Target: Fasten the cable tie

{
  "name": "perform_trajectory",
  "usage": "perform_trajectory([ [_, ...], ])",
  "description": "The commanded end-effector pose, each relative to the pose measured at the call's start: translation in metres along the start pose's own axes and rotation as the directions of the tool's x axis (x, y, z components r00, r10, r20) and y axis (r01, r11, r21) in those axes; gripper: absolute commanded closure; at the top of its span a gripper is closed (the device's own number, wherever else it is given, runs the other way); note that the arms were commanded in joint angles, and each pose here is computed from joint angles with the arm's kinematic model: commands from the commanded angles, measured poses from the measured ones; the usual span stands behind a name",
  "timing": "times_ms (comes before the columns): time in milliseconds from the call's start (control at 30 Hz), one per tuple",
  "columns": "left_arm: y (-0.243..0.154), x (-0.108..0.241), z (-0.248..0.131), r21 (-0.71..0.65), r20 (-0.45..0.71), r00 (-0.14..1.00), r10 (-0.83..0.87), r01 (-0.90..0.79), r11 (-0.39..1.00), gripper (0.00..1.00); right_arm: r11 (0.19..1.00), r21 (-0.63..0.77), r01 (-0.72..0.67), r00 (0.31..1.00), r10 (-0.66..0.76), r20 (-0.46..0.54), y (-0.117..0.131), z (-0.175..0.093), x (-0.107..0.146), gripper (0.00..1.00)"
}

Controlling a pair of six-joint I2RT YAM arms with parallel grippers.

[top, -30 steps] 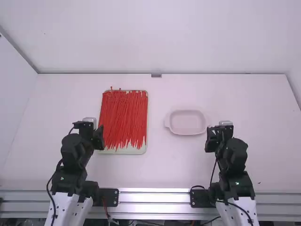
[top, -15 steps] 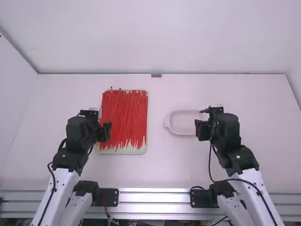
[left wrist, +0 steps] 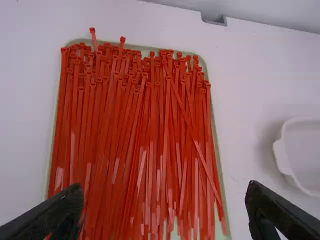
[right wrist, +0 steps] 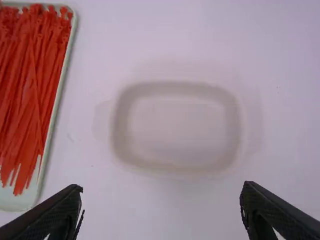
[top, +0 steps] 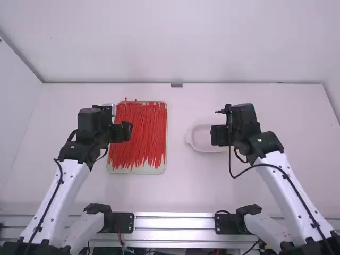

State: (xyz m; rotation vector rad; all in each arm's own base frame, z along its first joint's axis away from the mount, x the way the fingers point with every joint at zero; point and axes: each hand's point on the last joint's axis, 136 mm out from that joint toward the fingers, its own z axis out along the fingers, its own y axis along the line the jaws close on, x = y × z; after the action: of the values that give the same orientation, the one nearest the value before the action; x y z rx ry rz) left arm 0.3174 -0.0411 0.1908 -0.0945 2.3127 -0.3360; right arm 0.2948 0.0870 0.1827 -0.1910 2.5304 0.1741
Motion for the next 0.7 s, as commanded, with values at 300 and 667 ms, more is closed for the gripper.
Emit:
perform_trajectory([
  [300, -0.017, -0.018, 0.014, 0.057, -0.08, 0.996, -0.049, 0.054, 0.997, 0.03, 0.998, -0.054, -0.021, 0.996, 0.016, -0.093, -0.026, 0.007, -0.021, 0.04],
  [667, -0.019, -0.009, 0.014, 0.063, -0.139, 0.989, -0.057, 0.066, 0.996, 0.01, 0.995, -0.093, -0.035, 0.973, 0.012, -0.232, -0.025, 0.01, 0.011, 0.02],
])
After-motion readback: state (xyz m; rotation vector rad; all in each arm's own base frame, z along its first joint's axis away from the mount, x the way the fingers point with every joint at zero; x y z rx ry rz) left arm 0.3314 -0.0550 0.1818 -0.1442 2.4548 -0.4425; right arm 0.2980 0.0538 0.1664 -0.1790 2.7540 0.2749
